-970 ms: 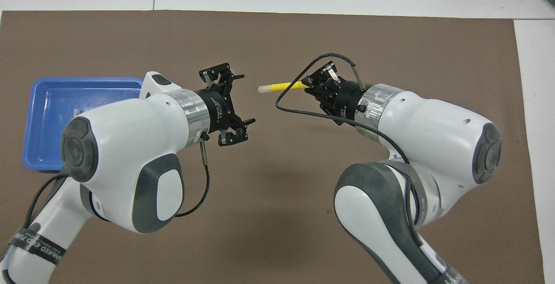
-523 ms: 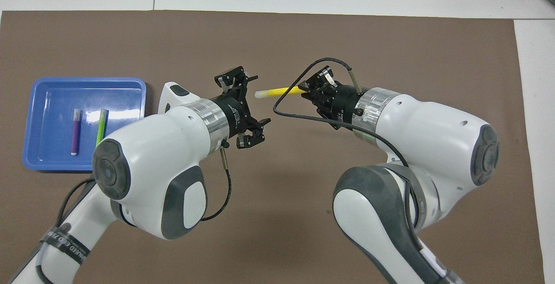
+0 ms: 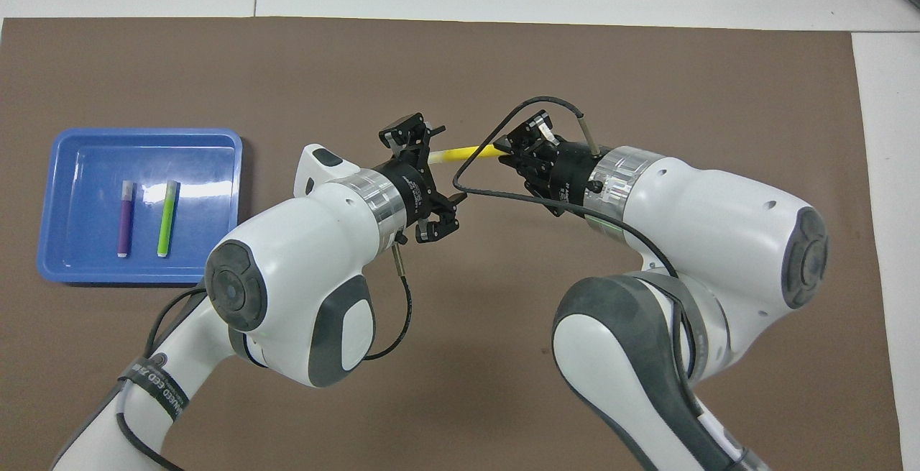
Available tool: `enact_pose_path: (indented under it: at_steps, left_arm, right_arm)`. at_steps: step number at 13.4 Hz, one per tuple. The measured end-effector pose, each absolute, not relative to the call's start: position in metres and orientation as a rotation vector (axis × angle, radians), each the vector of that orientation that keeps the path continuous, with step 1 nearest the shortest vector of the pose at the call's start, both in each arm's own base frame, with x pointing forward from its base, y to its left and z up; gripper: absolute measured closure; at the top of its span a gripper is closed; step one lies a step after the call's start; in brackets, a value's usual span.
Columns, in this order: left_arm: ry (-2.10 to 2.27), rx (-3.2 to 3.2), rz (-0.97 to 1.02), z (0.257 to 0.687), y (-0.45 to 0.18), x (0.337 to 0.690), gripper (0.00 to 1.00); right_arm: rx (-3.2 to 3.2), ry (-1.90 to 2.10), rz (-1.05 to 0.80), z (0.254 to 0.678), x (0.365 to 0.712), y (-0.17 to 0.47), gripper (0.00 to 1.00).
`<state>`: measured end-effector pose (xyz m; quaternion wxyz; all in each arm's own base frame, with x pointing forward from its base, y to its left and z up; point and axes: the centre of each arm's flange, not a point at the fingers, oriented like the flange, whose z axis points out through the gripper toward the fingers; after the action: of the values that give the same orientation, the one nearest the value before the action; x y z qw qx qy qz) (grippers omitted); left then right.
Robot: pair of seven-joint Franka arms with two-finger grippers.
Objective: Right arm passes pens to left for tray arrangement
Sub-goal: 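Carry the yellow pen with the right gripper toward the left gripper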
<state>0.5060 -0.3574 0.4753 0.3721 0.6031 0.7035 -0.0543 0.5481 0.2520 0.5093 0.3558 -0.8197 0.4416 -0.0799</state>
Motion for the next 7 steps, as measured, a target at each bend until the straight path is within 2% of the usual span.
enact_pose_path:
  at_steps: [3, 4, 5, 7]
  left_arm:
    - [1.809, 1.523, -0.135, 0.4728, -0.3568, 0.5082, 0.0]
    - [1.81, 1.517, -0.132, 0.4704, -0.3572, 0.5091, 0.02]
    - [1.808, 1.515, -0.131, 0.4679, -0.3591, 0.509, 0.09]
    - [1.806, 1.51, -0.136, 0.4664, -0.3642, 0.5076, 0.1]
  right_arm:
    - [-2.117, 1.14, -0.207, 0.5097, 0.5479, 0.252, 0.82]
    - [-2.117, 1.14, -0.207, 0.51, 0.5479, 0.252, 0.82]
    - [-2.117, 1.14, -0.207, 0.51, 0.5479, 0.252, 0.82]
    - [-2.117, 1.14, -0.207, 0.5101, 0.5479, 0.252, 0.82]
